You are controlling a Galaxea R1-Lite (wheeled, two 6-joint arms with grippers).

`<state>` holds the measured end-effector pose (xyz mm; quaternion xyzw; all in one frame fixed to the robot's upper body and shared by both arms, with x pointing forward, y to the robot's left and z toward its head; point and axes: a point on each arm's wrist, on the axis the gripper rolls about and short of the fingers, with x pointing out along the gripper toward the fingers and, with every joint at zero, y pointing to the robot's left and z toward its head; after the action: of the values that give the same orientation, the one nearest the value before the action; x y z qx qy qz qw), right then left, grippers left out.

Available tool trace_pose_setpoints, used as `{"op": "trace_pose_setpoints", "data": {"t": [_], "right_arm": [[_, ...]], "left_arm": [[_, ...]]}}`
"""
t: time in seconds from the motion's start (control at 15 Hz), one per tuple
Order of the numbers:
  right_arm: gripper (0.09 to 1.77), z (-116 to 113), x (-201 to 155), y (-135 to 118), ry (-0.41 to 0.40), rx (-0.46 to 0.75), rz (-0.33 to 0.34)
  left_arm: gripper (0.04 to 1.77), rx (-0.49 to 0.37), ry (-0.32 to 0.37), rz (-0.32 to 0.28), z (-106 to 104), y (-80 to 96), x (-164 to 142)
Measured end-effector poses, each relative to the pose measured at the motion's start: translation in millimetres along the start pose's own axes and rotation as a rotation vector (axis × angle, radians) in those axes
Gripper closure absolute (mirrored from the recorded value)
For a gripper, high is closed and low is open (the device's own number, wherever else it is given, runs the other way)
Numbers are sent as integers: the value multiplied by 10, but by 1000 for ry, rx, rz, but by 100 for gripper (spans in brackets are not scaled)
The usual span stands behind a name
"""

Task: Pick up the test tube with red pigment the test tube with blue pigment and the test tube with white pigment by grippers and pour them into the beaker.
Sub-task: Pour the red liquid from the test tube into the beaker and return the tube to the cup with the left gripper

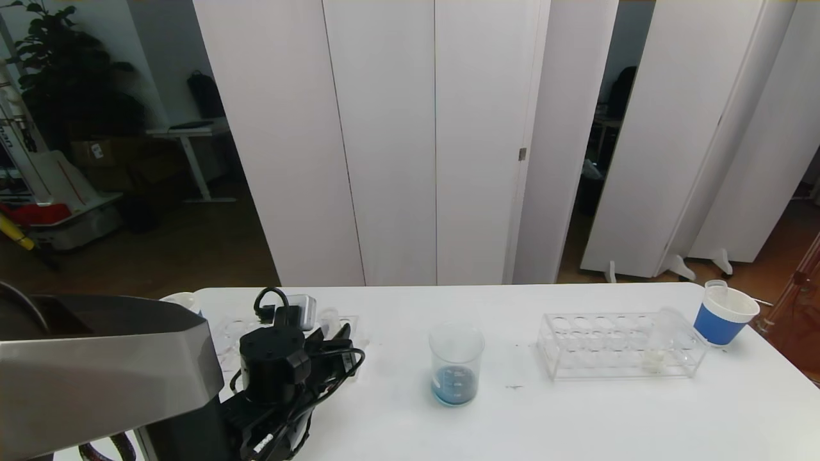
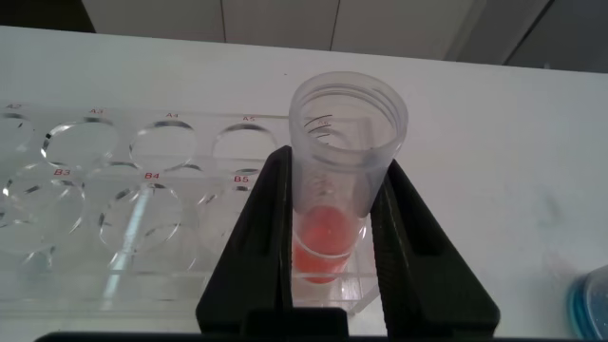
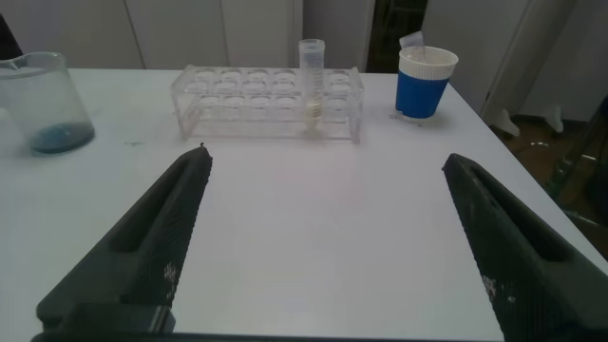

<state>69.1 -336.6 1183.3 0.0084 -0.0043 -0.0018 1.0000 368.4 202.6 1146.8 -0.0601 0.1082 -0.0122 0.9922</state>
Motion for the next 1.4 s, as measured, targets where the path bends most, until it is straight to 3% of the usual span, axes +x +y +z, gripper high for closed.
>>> {"op": "trace_pose_setpoints", "data": {"t": [0.67, 1.13, 1.4], "right_arm": [[11, 0, 0, 0, 0, 0, 0], [11, 0, 0, 0, 0, 0, -1], [11, 0, 0, 0, 0, 0, 0]], "left_arm": [[124, -3, -39, -13, 147, -10, -61], [124, 46, -111, -20, 394, -8, -179], [124, 61, -109, -24, 547, -5, -271]]}}
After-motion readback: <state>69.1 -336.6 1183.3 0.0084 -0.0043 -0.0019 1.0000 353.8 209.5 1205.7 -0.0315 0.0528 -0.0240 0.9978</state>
